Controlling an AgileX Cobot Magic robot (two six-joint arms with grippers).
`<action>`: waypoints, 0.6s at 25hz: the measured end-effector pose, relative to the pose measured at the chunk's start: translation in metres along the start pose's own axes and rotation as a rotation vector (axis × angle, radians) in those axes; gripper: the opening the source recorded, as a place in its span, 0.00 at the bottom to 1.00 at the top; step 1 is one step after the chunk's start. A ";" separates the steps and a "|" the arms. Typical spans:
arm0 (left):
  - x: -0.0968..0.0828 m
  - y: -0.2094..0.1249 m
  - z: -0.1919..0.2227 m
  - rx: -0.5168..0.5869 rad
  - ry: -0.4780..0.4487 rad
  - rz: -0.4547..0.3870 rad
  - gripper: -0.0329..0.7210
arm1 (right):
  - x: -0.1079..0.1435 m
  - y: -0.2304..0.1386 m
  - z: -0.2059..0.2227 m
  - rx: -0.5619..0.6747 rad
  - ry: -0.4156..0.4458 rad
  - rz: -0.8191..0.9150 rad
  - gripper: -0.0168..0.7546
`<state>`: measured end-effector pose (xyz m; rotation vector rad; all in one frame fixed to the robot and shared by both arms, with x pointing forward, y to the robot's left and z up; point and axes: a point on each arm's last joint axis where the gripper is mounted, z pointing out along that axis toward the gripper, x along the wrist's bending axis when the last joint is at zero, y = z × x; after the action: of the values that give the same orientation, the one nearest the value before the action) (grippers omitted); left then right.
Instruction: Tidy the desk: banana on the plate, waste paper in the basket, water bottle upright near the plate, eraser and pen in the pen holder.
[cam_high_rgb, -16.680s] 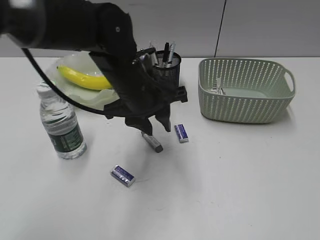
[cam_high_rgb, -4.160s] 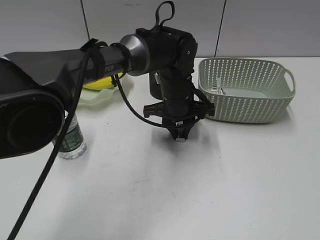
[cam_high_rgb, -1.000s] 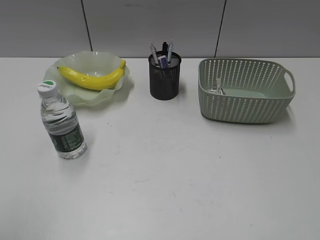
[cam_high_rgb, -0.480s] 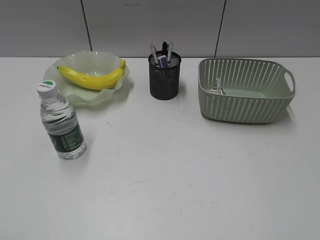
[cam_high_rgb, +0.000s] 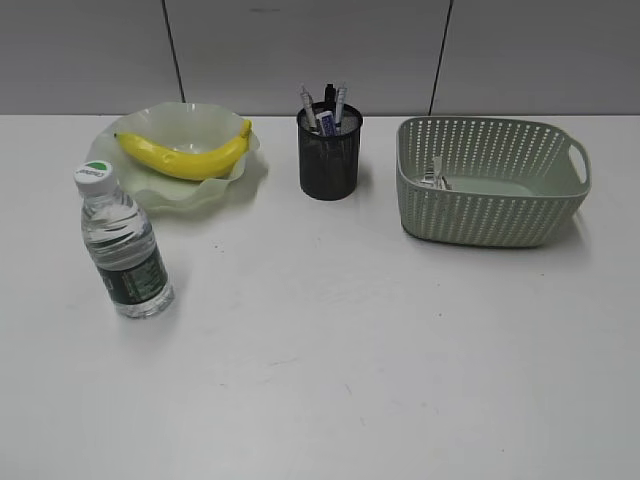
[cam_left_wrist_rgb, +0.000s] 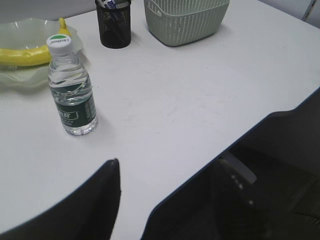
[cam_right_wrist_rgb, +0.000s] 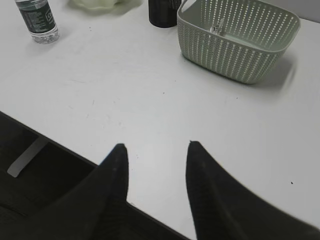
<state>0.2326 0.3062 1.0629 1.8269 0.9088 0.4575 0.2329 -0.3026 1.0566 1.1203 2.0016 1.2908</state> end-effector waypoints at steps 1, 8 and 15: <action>0.000 0.000 0.000 0.000 0.000 0.000 0.62 | 0.000 0.000 0.000 0.000 0.000 0.000 0.43; 0.000 0.000 0.000 0.000 -0.001 0.000 0.62 | 0.000 0.000 0.000 0.001 0.005 0.003 0.43; -0.002 0.000 0.000 -0.017 0.172 -0.082 0.62 | 0.001 0.000 0.000 -0.002 -0.115 0.059 0.43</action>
<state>0.2315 0.3048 1.0629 1.7470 1.0892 0.5758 0.2324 -0.3015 1.0566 1.2322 1.8963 1.2279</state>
